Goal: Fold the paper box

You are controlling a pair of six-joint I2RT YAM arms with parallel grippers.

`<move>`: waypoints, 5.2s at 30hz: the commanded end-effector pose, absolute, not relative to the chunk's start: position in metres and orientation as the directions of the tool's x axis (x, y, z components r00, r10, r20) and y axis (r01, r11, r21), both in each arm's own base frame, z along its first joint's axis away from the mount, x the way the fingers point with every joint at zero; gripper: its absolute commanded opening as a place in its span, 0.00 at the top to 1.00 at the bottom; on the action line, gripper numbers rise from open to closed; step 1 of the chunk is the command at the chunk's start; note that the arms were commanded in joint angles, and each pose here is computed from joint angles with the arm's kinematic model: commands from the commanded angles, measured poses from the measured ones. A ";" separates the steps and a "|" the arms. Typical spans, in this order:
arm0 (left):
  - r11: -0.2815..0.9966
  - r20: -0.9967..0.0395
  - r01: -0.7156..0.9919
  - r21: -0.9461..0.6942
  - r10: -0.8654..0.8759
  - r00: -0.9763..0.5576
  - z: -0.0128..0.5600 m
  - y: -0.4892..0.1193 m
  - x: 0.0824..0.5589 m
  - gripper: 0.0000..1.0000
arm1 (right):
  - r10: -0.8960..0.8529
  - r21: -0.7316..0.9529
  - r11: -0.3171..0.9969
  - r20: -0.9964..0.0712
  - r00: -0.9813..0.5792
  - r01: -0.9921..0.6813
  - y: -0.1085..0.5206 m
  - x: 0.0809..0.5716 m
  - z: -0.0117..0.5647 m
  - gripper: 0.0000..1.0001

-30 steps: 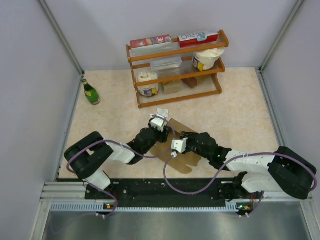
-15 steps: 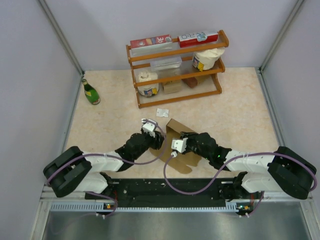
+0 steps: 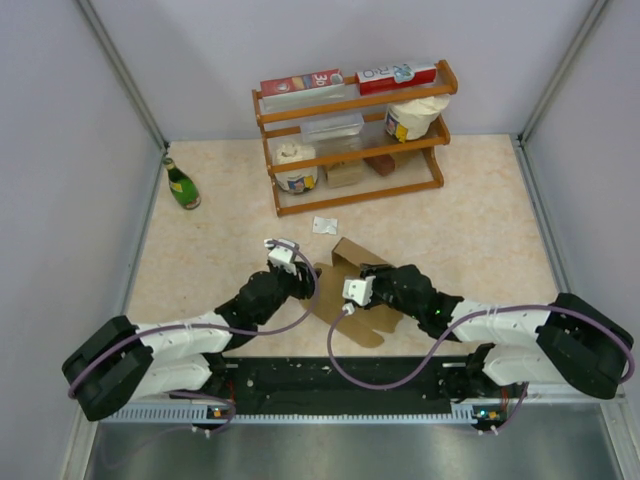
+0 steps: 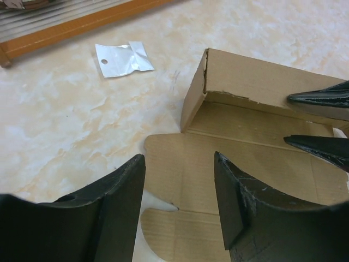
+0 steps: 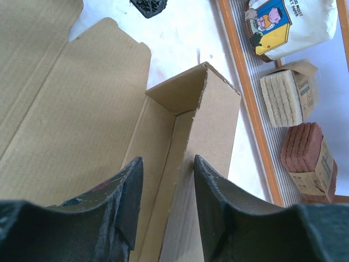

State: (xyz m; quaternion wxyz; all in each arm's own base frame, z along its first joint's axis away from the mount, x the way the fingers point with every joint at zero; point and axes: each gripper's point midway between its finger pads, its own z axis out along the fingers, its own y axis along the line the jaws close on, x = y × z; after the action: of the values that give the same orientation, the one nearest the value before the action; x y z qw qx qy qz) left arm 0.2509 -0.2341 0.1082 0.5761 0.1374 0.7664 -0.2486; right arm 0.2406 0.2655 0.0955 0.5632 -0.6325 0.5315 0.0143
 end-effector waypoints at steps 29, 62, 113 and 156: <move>0.830 -0.983 0.528 -0.182 -0.142 -0.116 0.259 -0.260 0.308 0.34 | -0.134 0.003 0.901 -0.949 -0.285 -0.434 0.195 0.239 0.241 0.48; 0.640 -0.925 0.728 -0.244 0.072 -0.373 0.180 -0.357 0.339 1.00 | 0.225 0.302 0.951 -0.822 -0.523 -0.066 0.120 0.228 0.187 0.48; 0.705 -0.870 0.660 -0.262 0.123 -0.477 0.122 -0.315 0.303 1.00 | 0.174 0.278 0.955 -0.806 -0.566 -0.102 0.132 0.234 0.172 0.48; 0.686 -0.918 0.692 -0.226 0.087 -0.386 0.177 -0.332 0.325 1.00 | 0.131 0.237 0.971 -0.652 -0.746 -0.037 0.125 0.207 0.154 0.48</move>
State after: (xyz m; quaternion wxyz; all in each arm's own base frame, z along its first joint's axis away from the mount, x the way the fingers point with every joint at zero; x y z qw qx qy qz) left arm 0.3134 -0.3232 0.1399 0.4560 0.2492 0.8013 -0.2965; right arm 0.2111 0.1241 0.1495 0.3692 0.0190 0.9227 0.1090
